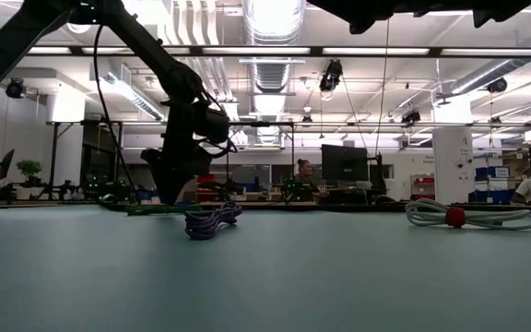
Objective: Pick and place USB-C Cables
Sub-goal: Put the green charger cable into the gray bin
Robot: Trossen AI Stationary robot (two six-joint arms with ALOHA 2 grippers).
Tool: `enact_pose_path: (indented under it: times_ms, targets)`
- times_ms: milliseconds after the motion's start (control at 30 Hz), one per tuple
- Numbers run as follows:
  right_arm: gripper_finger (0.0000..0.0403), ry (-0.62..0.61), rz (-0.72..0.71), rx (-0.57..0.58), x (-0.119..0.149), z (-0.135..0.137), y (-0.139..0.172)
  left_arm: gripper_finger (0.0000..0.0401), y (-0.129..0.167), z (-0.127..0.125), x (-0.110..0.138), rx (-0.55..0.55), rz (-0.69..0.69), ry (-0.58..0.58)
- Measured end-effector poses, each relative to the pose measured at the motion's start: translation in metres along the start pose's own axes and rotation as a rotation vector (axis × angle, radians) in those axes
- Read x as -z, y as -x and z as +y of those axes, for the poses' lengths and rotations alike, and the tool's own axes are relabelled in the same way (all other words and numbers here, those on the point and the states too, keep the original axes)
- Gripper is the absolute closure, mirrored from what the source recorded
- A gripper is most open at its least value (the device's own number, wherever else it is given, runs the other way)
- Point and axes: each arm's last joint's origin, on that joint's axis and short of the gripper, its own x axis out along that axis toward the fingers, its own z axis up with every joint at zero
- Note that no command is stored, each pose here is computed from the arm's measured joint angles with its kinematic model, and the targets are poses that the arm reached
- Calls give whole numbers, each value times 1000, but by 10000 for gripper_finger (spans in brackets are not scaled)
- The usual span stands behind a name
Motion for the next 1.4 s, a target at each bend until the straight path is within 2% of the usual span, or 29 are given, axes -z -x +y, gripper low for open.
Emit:
enact_pose_path:
  times_ms: [800,1233,1400]
  targets:
    - [211,-3,0,0,0,0,0,283,-12,-2,4,2,-5,2]
    - [211,-3,1,0,0,0,0,386,-15,-2,6,1,4,4]
    - [211,-3,0,0,0,0,0,395,-12,-5,7,2,-8,-2]
